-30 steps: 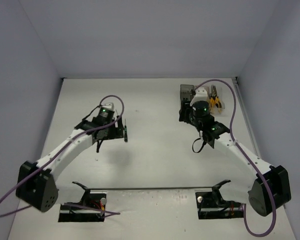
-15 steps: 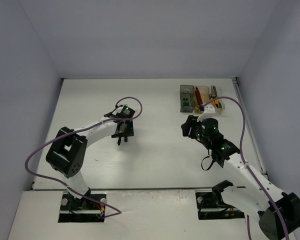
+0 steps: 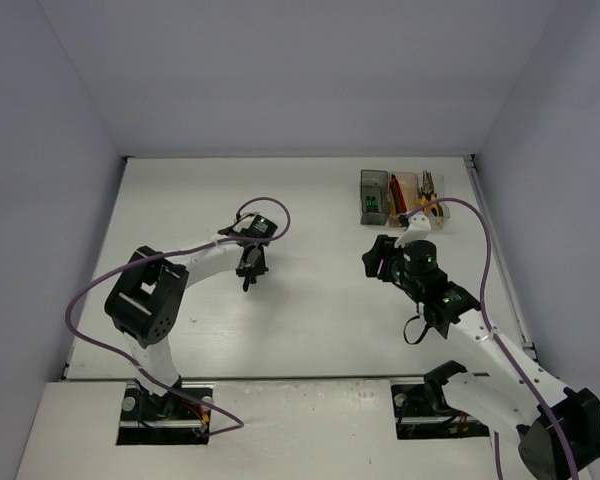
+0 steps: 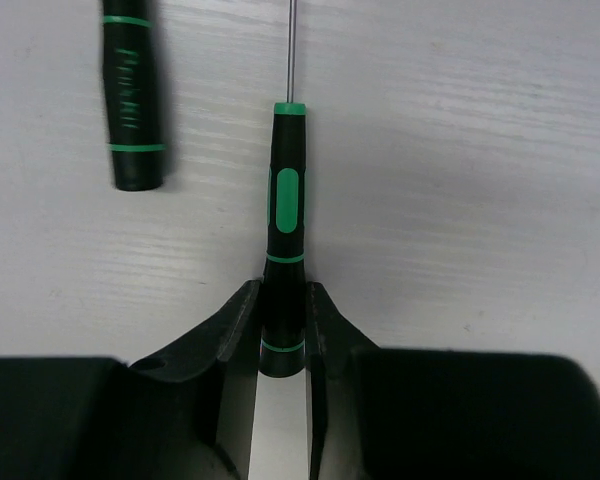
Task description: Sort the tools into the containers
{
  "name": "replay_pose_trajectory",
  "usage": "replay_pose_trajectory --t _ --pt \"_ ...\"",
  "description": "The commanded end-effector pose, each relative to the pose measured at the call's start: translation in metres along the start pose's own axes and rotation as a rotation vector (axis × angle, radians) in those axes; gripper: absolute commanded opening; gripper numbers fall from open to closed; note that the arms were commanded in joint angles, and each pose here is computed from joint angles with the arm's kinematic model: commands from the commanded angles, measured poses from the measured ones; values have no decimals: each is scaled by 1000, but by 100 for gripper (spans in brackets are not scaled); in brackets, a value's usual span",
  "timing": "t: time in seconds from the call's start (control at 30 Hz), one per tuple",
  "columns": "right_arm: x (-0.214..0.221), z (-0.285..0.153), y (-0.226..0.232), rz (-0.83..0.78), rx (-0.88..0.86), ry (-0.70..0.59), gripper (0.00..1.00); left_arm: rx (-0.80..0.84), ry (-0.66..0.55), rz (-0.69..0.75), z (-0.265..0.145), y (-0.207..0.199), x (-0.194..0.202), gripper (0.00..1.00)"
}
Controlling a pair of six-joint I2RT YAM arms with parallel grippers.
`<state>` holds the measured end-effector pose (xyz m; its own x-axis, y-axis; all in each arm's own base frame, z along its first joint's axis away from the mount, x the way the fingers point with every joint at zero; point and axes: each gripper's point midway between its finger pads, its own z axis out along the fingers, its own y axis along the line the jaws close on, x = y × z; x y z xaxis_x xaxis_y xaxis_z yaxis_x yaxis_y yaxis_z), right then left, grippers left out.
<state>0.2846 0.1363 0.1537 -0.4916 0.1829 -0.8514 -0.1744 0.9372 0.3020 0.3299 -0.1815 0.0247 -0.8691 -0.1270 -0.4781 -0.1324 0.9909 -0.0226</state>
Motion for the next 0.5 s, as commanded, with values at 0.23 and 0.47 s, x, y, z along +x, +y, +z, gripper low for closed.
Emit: replay_pose_trajectory --t 0.23,0.47 --pt "-22 -7 39 97 -173 -32 53 551 -213 55 -81 -121 -20 0" --pt "-39 -13 66 135 -294 -51 56 824 -338 135 -155 -155 -23 0"
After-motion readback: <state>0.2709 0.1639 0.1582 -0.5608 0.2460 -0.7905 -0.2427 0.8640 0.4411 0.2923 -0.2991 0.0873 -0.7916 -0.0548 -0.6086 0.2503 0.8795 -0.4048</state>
